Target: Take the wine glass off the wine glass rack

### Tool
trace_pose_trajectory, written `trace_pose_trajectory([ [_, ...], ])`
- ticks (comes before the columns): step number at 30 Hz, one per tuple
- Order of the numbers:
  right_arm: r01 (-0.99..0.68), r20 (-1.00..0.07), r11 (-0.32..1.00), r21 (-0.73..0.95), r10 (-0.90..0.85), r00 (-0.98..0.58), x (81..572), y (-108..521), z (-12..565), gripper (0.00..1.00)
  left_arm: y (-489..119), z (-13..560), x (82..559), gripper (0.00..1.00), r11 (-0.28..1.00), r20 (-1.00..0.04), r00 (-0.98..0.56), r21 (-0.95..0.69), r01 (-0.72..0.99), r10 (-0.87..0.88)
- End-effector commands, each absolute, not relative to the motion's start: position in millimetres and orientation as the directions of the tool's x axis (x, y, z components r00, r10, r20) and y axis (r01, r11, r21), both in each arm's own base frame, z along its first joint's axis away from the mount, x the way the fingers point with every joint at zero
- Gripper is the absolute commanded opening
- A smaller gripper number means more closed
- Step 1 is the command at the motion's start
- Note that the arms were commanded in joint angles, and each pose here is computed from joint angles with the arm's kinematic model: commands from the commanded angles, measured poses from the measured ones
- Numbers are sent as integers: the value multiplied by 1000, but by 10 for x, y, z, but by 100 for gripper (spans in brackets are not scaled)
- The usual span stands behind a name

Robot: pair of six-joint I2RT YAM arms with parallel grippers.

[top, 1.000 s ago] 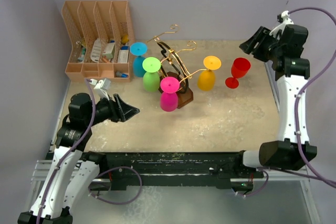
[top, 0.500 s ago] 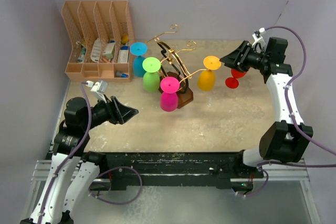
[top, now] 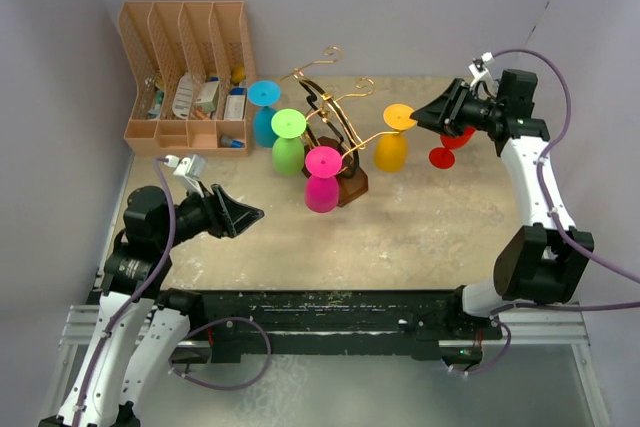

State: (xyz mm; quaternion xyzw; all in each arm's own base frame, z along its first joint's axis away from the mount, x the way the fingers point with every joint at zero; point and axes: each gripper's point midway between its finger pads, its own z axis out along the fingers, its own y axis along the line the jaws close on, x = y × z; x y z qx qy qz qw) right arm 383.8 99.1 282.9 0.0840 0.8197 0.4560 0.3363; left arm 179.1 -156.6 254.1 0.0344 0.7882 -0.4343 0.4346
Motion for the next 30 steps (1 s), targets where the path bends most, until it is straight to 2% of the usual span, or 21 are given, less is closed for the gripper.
trace_pose_trajectory([
  [1, -234, -543, 586, 776, 430, -721, 3868, 982, 3061, 46, -1562, 2601, 1841, 65, 621, -735, -592, -641, 451, -329],
  [18, -251, -530, 563, 788, 412, -741, 3976, 1086, 3030, 44, -1563, 2568, 1867, 65, 624, -726, -603, -647, 438, -330],
  [30, -299, -565, 561, 772, 388, -728, 3997, 1211, 3146, 40, -1567, 2551, 1868, 65, 623, -722, -608, -651, 435, -329],
])
